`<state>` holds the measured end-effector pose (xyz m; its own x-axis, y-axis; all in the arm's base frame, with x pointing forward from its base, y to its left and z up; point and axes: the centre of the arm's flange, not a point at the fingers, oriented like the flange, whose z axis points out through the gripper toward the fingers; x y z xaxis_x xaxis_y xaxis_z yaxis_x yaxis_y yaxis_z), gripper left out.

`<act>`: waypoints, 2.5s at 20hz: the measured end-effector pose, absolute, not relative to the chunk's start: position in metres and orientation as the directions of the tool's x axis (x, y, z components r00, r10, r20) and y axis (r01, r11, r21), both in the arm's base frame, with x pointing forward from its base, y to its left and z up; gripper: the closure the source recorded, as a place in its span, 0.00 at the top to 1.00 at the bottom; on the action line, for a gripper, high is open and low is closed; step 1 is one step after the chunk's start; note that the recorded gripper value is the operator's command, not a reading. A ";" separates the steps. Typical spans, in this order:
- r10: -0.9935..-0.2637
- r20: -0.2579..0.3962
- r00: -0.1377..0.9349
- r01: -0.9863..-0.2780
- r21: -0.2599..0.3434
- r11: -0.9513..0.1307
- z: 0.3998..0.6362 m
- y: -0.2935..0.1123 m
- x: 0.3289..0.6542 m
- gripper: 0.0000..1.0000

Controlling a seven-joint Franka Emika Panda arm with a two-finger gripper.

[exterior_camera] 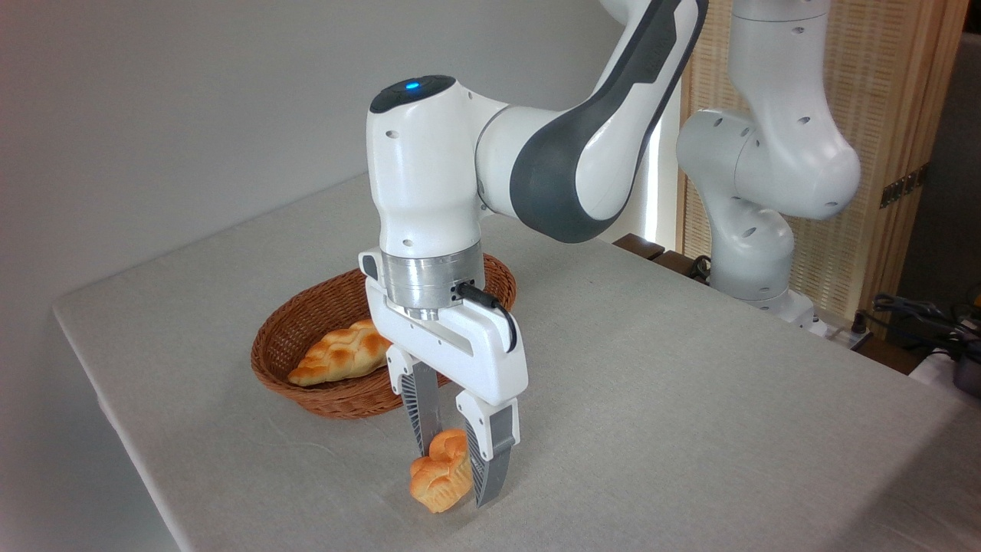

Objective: Put bread into the basket
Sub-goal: 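Close the gripper on the round bun and lift it, then carry the held bun over the basket and lower it inside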

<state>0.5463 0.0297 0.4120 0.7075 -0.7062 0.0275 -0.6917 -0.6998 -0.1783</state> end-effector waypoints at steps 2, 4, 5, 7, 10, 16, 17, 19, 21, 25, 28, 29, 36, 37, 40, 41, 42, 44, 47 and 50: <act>-0.724 0.017 0.690 -0.709 -0.184 -0.680 0.412 0.030 0.546 0.26; -0.730 0.012 0.683 -0.716 -0.187 -0.673 0.411 0.031 0.546 0.22; -0.731 0.011 0.682 -0.717 -0.187 -0.672 0.411 0.031 0.546 0.22; -0.731 0.011 0.682 -0.717 -0.187 -0.671 0.411 0.031 0.546 0.22; -0.732 0.011 0.682 -0.717 -0.187 -0.671 0.411 0.031 0.546 0.22; -0.729 0.013 0.684 -0.714 -0.189 -0.674 0.413 0.033 0.546 0.22; -0.728 0.014 0.685 -0.713 -0.190 -0.675 0.413 0.033 0.546 0.22; -0.727 0.015 0.686 -0.712 -0.191 -0.676 0.414 0.034 0.546 0.22; -0.727 0.015 0.686 -0.712 -0.191 -0.676 0.414 0.034 0.547 0.22; -0.716 0.036 0.697 -0.699 -0.188 -0.690 0.420 0.035 0.547 0.23; -0.683 0.099 0.724 -0.664 -0.166 -0.729 0.435 0.036 0.549 0.23; -0.673 0.110 0.732 -0.656 -0.155 -0.739 0.442 0.037 0.550 0.23; -0.631 0.053 0.774 -0.633 0.076 -0.770 0.516 0.029 0.539 0.24; -0.628 0.059 0.776 -0.631 0.103 -0.769 0.527 0.025 0.536 0.24; -0.599 0.095 0.795 -0.605 0.192 -0.773 0.542 0.005 0.527 0.26; -0.592 0.097 0.800 -0.597 0.214 -0.773 0.543 -0.007 0.526 0.29; -0.589 0.089 0.804 -0.592 0.230 -0.773 0.542 -0.022 0.525 0.34; -0.592 0.061 0.804 -0.587 0.245 -0.772 0.539 -0.061 0.521 0.42; -0.604 0.030 0.796 -0.589 0.269 -0.762 0.530 -0.112 0.511 0.56; -0.617 0.006 0.787 -0.589 0.306 -0.748 0.519 -0.144 0.500 0.79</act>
